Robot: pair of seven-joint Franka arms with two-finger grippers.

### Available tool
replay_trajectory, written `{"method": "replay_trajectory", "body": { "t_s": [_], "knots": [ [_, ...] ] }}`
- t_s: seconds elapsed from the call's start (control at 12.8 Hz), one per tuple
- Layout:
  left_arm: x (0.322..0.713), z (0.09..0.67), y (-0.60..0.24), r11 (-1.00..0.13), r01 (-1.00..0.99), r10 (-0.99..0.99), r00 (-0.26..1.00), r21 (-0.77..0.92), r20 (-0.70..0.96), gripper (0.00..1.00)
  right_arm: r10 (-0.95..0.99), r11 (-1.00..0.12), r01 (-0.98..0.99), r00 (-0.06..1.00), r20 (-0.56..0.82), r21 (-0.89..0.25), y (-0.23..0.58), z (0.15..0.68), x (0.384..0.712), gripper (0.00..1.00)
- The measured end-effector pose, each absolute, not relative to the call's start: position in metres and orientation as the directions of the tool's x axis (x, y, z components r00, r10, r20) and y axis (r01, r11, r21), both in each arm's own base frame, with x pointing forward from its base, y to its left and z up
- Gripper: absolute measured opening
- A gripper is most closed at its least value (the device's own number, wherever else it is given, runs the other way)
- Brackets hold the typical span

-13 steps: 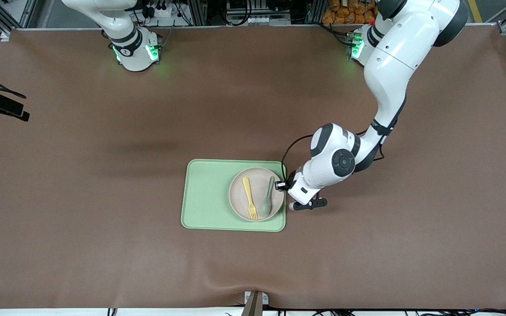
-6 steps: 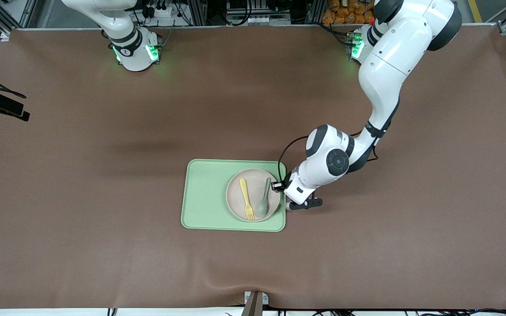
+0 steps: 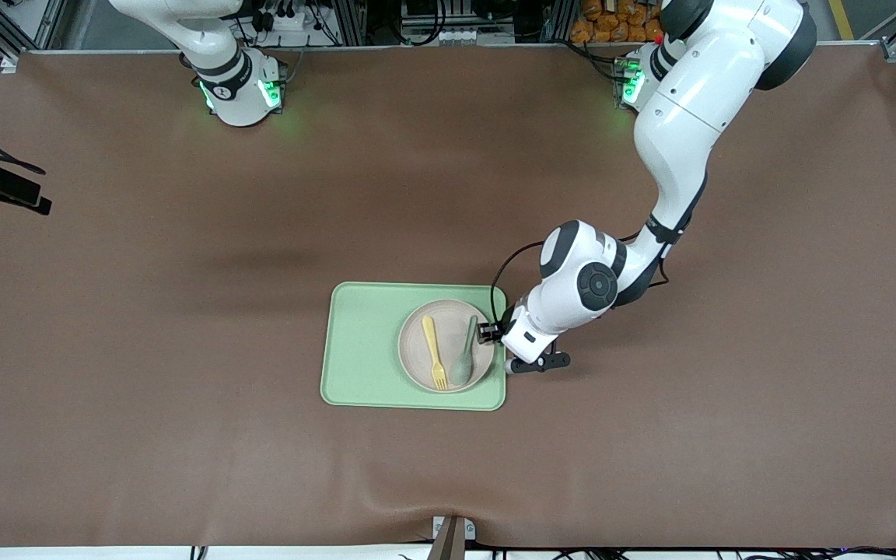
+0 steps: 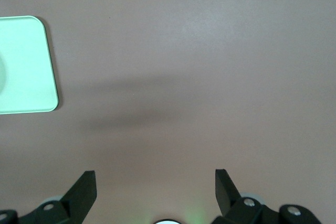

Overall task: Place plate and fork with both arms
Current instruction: 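Release the plate and withdraw the left gripper while the right gripper approaches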

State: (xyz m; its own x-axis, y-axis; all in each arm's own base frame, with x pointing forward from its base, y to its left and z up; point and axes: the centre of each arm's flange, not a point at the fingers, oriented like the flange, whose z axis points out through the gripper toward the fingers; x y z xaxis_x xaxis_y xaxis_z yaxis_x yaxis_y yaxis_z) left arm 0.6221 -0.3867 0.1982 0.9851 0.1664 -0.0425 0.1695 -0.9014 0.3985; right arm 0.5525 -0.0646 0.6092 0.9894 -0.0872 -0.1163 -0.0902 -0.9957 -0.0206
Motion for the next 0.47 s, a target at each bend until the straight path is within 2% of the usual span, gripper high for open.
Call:
{"method": "replay_trajectory", "body": {
  "t_s": [0.16, 0.31, 0.47],
  "knots": [
    [0.639, 0.227, -0.375, -0.915, 0.129, 0.153, 0.988, 0.382, 0.033, 0.78, -0.066, -0.997, -0.070, 0.986, -0.155, -0.019, -0.056, 0.585, 0.565, 1.00],
    [0.656, 0.280, -0.350, -0.943, 0.082, 0.119, 0.988, 0.321, 0.095, 0.99, -0.026, -1.000, -0.029, 0.980, -0.196, -0.012, -0.033, 0.549, 0.588, 1.00],
    [0.666, 0.348, -0.312, -0.965, 0.079, 0.113, 0.986, 0.252, 0.124, 1.00, 0.004, -1.000, 0.002, 0.976, -0.216, -0.007, -0.014, 0.530, 0.603, 1.00]
  ]
}}
